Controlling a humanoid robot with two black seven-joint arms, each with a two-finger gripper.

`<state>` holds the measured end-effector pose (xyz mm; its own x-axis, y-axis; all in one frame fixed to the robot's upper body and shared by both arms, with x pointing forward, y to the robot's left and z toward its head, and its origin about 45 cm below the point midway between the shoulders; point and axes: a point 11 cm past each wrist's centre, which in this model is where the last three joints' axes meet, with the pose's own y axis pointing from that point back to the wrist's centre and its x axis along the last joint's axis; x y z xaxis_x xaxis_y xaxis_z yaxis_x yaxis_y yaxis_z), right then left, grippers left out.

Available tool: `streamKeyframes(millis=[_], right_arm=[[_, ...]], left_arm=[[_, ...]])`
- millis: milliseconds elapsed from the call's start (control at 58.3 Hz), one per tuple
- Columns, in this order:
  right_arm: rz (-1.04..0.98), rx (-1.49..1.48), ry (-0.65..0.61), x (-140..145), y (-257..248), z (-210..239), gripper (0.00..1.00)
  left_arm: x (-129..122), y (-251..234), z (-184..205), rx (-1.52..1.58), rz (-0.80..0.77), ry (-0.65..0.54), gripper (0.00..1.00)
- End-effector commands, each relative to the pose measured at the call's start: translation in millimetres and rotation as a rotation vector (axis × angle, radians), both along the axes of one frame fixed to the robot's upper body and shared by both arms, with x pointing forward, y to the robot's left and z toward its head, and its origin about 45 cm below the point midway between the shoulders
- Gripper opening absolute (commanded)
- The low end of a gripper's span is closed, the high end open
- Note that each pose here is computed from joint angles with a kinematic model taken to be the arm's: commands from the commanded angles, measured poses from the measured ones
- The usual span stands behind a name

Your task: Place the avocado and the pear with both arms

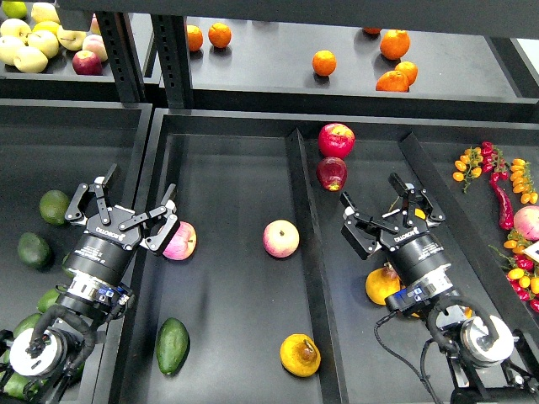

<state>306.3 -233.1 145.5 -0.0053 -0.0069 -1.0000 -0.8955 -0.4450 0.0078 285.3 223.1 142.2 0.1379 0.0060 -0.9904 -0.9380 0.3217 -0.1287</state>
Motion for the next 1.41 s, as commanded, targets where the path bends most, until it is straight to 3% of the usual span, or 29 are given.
streamKeyframes(millis=[0, 1080, 1389], right_arm=[[-0.001, -0.002, 0.001, 0, 0, 0, 0.99], [-0.019, -0.001, 0.009, -3, -6, -4, 0.99], [-0.018, -0.002, 0.011, -4, -6, -4, 0.99]], left_arm=[[3, 1, 2, 0.000, 0.005, -0.011, 1.00], [2, 3, -7, -0.004, 0.009, 0.017, 1.00], [11, -18, 5, 0.097, -0.106, -0.045, 1.00]])
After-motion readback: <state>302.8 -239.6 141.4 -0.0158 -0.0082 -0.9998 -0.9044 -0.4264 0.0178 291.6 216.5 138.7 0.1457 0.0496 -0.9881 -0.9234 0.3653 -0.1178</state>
